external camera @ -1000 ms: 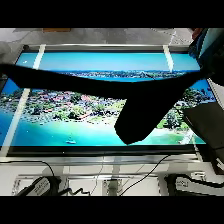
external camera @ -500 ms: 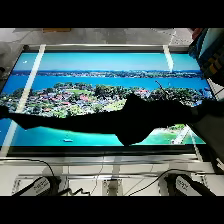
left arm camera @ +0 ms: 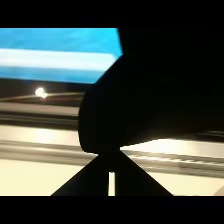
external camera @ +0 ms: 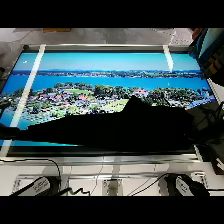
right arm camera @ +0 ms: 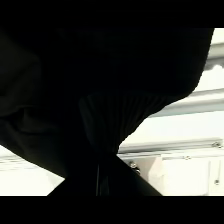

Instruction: Fold the clothes and pants, and hang the long-sleeved shirts on hangers.

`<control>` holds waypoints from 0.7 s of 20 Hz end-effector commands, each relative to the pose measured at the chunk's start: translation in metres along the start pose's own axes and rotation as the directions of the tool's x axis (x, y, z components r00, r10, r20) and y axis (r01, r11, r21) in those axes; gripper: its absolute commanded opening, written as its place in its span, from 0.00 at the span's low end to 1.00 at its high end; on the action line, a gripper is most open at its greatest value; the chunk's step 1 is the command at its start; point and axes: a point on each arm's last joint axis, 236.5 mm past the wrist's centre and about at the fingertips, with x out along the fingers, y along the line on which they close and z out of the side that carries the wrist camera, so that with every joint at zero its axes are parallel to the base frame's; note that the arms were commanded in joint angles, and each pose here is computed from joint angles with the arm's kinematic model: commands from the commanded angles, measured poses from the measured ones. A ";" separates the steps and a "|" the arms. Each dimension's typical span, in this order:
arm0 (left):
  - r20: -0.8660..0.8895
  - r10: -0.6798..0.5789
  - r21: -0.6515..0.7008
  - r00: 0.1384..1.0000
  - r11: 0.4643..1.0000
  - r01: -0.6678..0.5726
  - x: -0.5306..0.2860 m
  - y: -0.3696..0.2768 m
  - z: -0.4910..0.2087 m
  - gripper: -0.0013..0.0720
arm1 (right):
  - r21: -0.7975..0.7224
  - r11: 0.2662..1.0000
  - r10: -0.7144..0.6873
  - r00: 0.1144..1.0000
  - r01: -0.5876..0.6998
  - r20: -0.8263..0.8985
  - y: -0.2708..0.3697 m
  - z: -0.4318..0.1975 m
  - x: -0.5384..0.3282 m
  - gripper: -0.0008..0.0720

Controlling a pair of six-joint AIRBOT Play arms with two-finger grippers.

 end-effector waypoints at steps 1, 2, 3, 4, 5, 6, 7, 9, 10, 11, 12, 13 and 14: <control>-0.039 0.098 -0.031 0.994 0.995 -0.100 0.010 0.020 -0.010 0.03 | 0.042 0.999 0.013 0.998 -0.011 -0.062 0.002 -0.018 0.024 0.04; -0.019 0.111 -0.031 0.994 0.993 -0.112 0.010 0.023 -0.006 0.03 | 0.044 0.999 0.016 0.997 -0.013 -0.073 0.002 -0.021 0.027 0.04; 0.014 0.125 -0.028 0.992 0.992 -0.125 0.008 0.025 0.003 0.03 | 0.048 0.999 0.018 0.997 -0.014 -0.078 0.003 -0.022 0.030 0.04; 0.057 0.150 -0.037 0.987 0.988 -0.148 0.005 0.028 0.016 0.03 | 0.049 0.999 0.020 0.997 -0.016 -0.073 0.003 -0.020 0.032 0.04; 0.109 0.177 -0.052 0.978 0.984 -0.173 -0.002 0.032 0.031 0.03 | 0.051 0.999 0.021 0.998 -0.017 -0.064 0.003 -0.018 0.032 0.04; 0.177 0.210 -0.068 0.962 0.977 -0.201 -0.015 0.035 0.052 0.03 | 0.051 0.998 0.024 0.998 -0.021 -0.051 0.004 -0.015 0.033 0.04; 0.248 0.242 -0.084 0.938 0.970 -0.228 -0.032 0.039 0.074 0.03 | 0.059 0.998 0.026 0.999 -0.024 -0.038 0.004 -0.012 0.033 0.04; 0.422 0.308 -0.126 0.853 0.951 -0.282 -0.089 0.046 0.124 0.03 | 0.070 0.997 0.036 0.999 -0.035 -0.013 0.007 -0.006 0.033 0.04; 0.501 0.331 -0.129 0.800 0.942 -0.309 -0.124 0.045 0.146 0.03 | 0.070 0.997 0.045 0.999 -0.045 0.000 0.009 -0.003 0.033 0.04; 0.557 0.343 -0.132 0.756 0.936 -0.327 -0.154 0.043 0.161 0.03 | 0.071 0.995 0.065 0.998 -0.066 0.017 0.014 0.001 0.032 0.04; 0.601 0.350 -0.136 0.719 0.931 -0.339 -0.179 0.039 0.171 0.03 | 0.071 0.994 0.083 0.996 -0.086 0.037 0.018 0.005 0.032 0.04; 0.626 0.354 -0.146 0.695 0.928 -0.342 -0.194 0.037 0.173 0.03 | 0.071 0.992 0.097 0.994 -0.100 0.052 0.021 0.009 0.031 0.04; 0.634 0.355 -0.163 0.687 0.930 -0.330 -0.200 0.035 0.171 0.03 | 0.071 0.991 0.107 0.992 -0.111 0.063 0.024 0.011 0.031 0.04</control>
